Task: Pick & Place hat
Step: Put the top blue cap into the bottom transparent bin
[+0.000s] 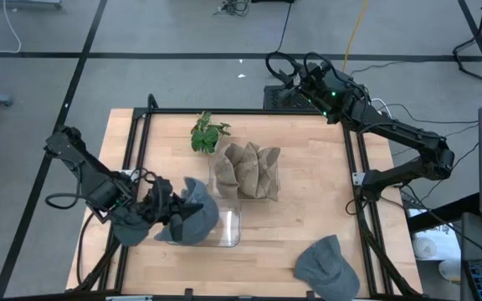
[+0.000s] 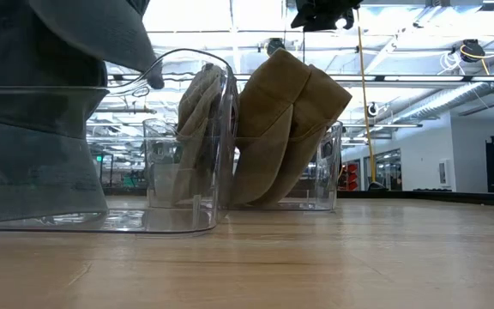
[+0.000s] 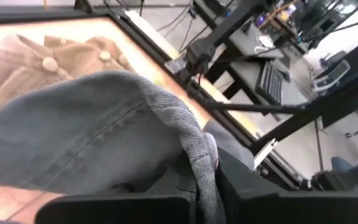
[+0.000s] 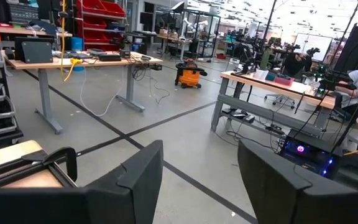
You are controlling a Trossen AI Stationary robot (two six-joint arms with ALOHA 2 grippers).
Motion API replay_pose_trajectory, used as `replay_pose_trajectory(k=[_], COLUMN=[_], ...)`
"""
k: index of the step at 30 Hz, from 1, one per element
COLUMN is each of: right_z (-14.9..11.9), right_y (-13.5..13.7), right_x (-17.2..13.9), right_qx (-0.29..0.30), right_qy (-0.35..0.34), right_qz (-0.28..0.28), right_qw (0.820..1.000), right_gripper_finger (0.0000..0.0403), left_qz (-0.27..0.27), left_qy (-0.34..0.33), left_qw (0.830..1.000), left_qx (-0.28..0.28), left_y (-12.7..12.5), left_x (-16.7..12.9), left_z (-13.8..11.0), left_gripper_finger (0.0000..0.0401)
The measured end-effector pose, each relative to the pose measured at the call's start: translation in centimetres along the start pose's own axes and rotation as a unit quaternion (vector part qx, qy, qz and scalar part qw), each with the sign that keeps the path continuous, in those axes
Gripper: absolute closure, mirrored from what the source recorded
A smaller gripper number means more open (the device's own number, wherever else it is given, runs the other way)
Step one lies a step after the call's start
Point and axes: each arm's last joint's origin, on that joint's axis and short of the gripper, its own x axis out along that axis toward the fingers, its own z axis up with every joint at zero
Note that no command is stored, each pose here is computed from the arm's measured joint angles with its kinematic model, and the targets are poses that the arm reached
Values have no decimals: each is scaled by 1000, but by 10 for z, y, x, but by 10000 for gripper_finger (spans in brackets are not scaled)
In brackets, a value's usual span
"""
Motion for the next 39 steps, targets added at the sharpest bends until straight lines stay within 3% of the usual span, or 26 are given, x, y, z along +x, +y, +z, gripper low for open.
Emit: replay_pose_trajectory(k=[11,34,39], right_z=[0,-1,-3], right_y=[0,0,2], right_x=[0,0,-1], right_qx=[-17,-28,-33], right_qy=[0,3,13], right_qz=[0,1,31], right_qw=[1000,1000,999], right_gripper_finger=[206,206,206], left_qz=[31,125,134], left_qy=[35,121,126], left_qw=[999,983,980], left_qx=[-23,-57,-71], left_y=[8,13,15], left_x=[2,45,49], left_z=[-7,-55,-56], left_gripper_finger=[387,387,376])
